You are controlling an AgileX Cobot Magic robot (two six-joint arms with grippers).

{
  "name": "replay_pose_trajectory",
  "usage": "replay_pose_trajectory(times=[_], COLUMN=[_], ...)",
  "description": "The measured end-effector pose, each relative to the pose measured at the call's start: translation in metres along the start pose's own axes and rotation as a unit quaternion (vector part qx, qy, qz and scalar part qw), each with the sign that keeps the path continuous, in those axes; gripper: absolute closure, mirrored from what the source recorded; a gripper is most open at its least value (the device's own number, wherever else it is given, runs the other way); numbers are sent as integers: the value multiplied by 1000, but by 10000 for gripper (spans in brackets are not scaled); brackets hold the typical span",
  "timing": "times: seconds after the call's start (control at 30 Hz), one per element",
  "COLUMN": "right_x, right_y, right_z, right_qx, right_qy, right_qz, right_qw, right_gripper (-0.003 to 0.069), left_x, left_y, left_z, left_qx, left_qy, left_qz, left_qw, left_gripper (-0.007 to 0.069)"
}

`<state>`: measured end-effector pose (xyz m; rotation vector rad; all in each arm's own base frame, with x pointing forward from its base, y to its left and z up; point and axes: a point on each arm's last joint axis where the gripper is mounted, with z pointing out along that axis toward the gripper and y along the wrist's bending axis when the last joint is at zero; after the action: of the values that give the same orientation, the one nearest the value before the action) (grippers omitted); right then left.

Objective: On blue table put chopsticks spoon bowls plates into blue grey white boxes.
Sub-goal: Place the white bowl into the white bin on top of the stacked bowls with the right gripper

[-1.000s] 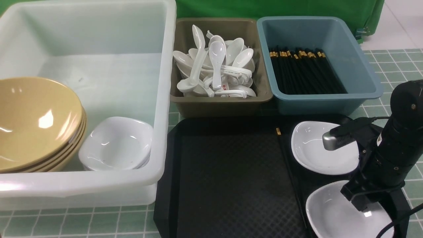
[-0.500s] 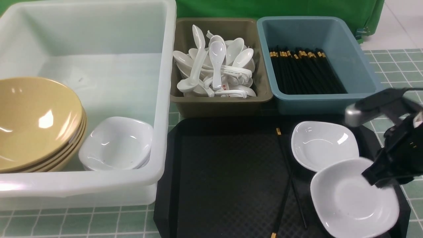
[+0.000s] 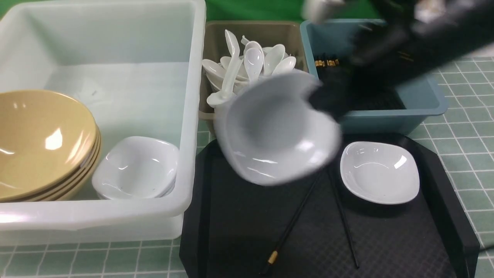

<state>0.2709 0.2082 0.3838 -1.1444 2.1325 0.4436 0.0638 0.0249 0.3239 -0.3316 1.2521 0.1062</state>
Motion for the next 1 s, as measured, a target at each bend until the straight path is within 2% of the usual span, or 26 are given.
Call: replay_pose_trajectory(times=[0.17,0.33,0.5,0.6,0.77,0.83,1.0], right_x=[-63,-84,-83,-70,-65,-64,-63], right_y=[20,23,21,19,19,18,16], right_z=[65,129,173,204,214,216,215], right_qx=[-35,-63,-83,-96,-102,-99,-89], right_qy=[-39,-27,-9,15,18,19,23], right_qz=[-107,-164,-175,-210,-241,-242,-226], right_qw=[993,984,981,973,965,965,970], right_gripper=[580,580,580,580,575,539,337], left_x=[2,2,2,2,1,1,1], left_y=[-2,-2,-2,-2,-2,-2,-2], left_z=[0,0,0,0,0,0,0], left_qx=[11,12,12,11,10,9,9], left_qy=[9,10,10,9,8,8,7], left_qz=[1,1,1,1,-1,-1,-1], left_qw=[1000,1000,1000,1000,1000,1000,1000], left_gripper=[622,622,622,622,622,622,622])
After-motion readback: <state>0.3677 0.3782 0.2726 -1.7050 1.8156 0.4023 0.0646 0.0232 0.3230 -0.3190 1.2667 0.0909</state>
